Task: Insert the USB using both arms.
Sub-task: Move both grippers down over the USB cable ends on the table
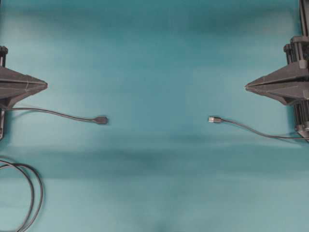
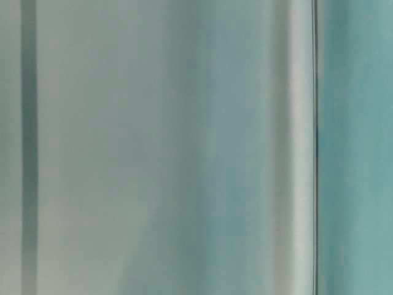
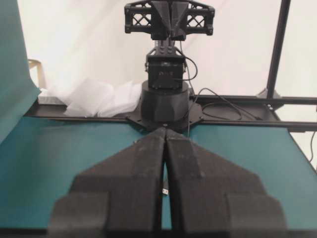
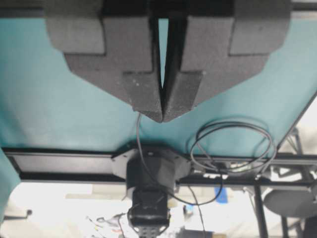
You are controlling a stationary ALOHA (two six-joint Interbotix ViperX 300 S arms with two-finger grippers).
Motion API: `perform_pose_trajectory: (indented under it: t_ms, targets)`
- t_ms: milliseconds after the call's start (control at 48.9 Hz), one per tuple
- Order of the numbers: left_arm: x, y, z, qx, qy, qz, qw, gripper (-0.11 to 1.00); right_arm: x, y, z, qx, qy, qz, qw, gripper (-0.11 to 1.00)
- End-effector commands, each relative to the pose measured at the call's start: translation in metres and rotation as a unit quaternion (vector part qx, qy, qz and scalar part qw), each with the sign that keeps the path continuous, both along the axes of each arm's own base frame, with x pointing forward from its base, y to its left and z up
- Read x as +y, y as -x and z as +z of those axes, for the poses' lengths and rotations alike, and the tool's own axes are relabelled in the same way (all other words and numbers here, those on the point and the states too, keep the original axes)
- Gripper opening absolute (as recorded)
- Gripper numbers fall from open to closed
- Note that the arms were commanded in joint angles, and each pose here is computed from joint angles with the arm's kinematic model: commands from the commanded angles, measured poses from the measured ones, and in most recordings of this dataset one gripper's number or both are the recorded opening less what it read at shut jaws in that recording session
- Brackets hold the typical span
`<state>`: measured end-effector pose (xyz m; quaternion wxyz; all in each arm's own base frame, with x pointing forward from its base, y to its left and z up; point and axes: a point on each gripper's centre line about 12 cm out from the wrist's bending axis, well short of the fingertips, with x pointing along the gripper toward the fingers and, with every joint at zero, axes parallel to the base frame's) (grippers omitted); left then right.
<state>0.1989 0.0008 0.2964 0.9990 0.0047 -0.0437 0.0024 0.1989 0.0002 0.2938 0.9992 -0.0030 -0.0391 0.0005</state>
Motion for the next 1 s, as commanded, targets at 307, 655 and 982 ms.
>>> perform_pose_trajectory:
  t_ms: [307,655,982]
  targets:
    - [-0.008,-0.004,-0.007,0.089,0.000,-0.019,0.9959,0.01,0.002,-0.006,0.008,0.098,0.004,0.005,0.9952,0.00]
    - [-0.008,-0.008,-0.034,0.234,-0.021,-0.023,0.9716,0.04,0.006,-0.015,-0.014,0.238,0.004,0.012,0.9711,0.00]
    - [-0.009,-0.013,-0.044,0.263,-0.018,-0.023,0.9642,0.65,0.007,-0.029,-0.036,0.301,-0.011,0.010,0.9534,0.00]
